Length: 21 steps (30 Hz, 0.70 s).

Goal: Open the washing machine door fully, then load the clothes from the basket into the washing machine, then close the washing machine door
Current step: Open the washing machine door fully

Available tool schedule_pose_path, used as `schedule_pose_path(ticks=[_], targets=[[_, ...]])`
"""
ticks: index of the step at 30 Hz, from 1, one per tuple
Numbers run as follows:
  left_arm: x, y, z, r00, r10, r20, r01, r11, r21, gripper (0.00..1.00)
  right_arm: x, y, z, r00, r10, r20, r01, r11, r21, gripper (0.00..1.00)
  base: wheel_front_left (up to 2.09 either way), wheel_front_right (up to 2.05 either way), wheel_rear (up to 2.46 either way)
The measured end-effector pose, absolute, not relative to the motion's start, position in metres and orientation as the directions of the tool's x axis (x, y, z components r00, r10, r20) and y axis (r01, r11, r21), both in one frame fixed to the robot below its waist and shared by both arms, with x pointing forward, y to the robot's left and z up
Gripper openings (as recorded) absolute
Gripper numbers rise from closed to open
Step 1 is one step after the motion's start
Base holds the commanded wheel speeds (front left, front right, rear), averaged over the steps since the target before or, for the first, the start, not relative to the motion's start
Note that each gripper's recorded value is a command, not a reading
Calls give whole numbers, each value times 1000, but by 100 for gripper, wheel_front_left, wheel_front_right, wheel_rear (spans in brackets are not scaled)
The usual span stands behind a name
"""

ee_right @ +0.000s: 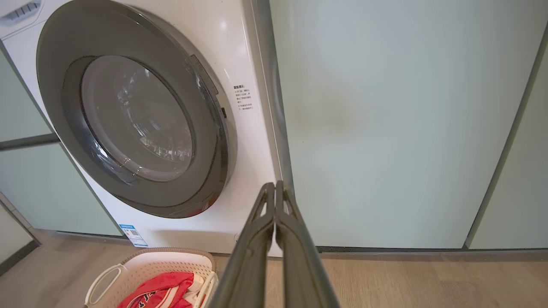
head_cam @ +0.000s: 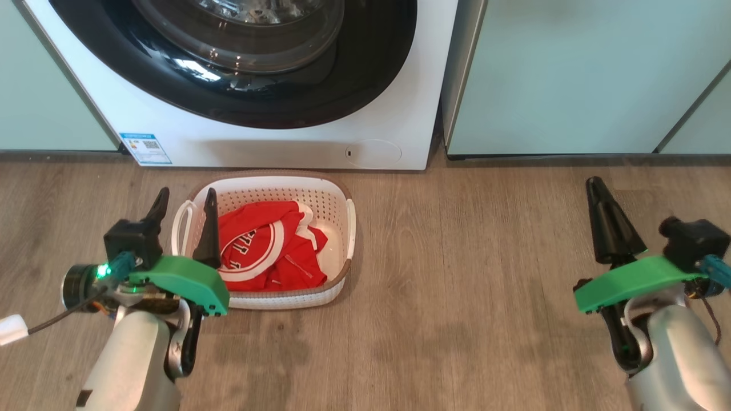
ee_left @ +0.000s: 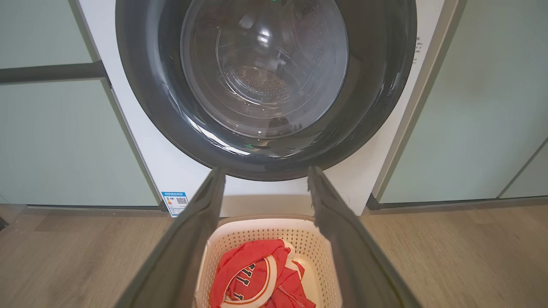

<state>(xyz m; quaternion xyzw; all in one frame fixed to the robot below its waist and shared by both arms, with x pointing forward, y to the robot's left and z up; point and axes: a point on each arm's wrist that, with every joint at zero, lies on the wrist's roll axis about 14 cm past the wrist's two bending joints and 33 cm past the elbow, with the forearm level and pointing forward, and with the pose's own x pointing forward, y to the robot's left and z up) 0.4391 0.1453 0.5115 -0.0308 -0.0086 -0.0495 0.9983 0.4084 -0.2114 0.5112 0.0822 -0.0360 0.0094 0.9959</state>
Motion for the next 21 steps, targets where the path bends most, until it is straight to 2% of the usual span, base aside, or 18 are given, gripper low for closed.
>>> schedule_pose_path(ticks=[2, 6, 10, 13, 21], targets=[[440, 145, 511, 995, -99, 21, 100, 993, -61, 100, 410, -214, 511, 997, -2, 75, -14, 977, 214, 0, 0, 0, 0], [446, 144, 514, 995, -98, 30, 100, 993, -62, 100, 423, -224, 513, 996, -66, 67, 31, 905, 424, 0, 0, 0, 0], [451, 144, 513, 994, -101, 34, 103, 993, -65, 100, 441, -240, 515, 992, -123, 32, 71, 745, 663, 0, 0, 0, 0], [456, 143, 515, 994, -102, 42, 105, 992, -67, 100, 455, -252, 512, 990, -139, -8, 92, 605, 791, 0, 0, 0, 0], [469, 145, 512, 994, -101, 50, 105, 992, -72, 100, 508, -250, 493, 992, -21, -122, 122, 332, 935, 0, 0, 0, 0]])
